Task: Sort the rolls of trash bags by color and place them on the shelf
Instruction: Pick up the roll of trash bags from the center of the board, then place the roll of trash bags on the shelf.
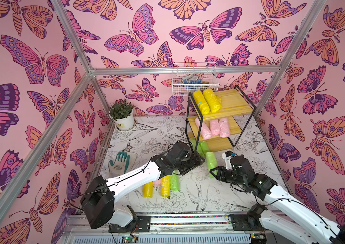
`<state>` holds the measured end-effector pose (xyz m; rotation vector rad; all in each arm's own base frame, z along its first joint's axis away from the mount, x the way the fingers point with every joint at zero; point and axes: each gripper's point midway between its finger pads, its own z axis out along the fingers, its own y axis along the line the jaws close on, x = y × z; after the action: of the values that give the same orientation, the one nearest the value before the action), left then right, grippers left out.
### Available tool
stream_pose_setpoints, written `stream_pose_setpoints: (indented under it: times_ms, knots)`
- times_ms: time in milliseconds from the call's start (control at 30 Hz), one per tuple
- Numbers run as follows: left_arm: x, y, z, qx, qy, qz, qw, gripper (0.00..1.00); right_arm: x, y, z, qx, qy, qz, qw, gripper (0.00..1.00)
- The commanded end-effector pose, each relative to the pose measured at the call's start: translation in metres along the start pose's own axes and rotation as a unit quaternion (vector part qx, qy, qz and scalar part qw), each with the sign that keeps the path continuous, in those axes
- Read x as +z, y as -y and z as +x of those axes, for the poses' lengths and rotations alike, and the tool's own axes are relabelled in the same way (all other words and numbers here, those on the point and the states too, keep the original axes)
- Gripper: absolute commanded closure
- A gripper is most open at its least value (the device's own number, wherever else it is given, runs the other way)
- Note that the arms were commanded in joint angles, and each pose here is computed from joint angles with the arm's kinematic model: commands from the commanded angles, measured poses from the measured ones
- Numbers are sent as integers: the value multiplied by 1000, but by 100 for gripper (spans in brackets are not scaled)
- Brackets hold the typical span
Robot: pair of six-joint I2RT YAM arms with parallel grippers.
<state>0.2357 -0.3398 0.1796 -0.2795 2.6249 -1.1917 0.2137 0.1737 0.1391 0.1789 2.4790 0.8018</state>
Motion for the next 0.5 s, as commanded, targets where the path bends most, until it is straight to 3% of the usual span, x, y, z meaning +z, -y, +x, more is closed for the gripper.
stream_pose_setpoints:
  times_ms: [0, 233, 467]
  knots:
    - [-10, -25, -2, 12, 18, -38, 999, 7, -7, 16, -34, -66, 57, 66, 994, 100]
    - [-25, -42, -2, 27, 30, -72, 997, 9, 7, 32, -87, -90, 81, 117, 986, 100]
    - [-41, -60, -3, 26, 47, -89, 995, 9, 34, 40, -123, -90, 90, 127, 984, 100]
